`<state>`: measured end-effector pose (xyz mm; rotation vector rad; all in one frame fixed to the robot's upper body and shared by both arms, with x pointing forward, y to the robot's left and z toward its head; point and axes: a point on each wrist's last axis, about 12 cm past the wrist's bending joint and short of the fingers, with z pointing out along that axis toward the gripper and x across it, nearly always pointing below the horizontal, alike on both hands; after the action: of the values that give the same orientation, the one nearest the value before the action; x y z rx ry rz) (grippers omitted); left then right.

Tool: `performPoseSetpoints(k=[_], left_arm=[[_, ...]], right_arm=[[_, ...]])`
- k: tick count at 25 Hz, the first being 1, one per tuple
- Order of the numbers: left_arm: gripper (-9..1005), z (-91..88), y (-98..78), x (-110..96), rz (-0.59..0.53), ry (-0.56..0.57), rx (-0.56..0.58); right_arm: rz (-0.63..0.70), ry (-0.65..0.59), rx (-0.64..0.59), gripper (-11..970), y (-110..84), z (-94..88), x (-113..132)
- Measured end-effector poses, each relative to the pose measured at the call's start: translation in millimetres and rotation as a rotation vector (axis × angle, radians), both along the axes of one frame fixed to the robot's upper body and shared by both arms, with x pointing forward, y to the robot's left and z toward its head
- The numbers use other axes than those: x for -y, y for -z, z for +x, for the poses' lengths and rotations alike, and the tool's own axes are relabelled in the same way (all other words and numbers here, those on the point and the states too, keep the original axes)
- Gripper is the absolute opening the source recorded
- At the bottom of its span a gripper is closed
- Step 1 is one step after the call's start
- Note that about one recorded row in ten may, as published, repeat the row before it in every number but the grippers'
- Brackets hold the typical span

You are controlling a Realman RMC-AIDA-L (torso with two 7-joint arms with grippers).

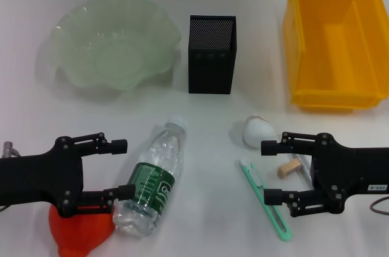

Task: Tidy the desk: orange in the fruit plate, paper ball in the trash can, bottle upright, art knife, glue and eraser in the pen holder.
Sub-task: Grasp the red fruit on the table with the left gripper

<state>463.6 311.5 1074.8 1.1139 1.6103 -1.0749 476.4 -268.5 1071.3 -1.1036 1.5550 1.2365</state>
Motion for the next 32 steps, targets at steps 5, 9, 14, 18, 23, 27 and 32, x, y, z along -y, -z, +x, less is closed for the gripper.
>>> performPoseSetpoints(k=[5,9,14,18,23,27,32], left_arm=[[784,-0.6,-0.8,0,-0.006,0.002,0.006],[785,-1.1,-1.4,-3,-0.011,-0.014,0.014],[784,-4.4,-0.6,-10,-0.007,-0.038,0.011],[784,-14.5,5.0,-20,0.016,-0.066,-0.019],[784,-38.8,13.4,-41,0.032,-0.147,-0.071],[785,-58.0,23.7,-57,0.075,-0.228,-0.094],[785,-64.3,32.1,-54,0.126,-0.191,-0.049]], right_arm=[[0.006,0.006,0.003,831,-0.2,0.3,0],[0.009,0.011,0.005,831,-0.4,0.6,0],[0.009,0.014,0.006,830,-0.5,0.8,0],[0.01,0.015,0.007,830,-0.6,0.9,0],[0.011,0.015,0.008,830,-0.6,0.9,0],[0.008,0.016,0.009,830,-0.4,1.7,0],[0.003,0.014,0.014,831,-0.8,3.8,-2]])
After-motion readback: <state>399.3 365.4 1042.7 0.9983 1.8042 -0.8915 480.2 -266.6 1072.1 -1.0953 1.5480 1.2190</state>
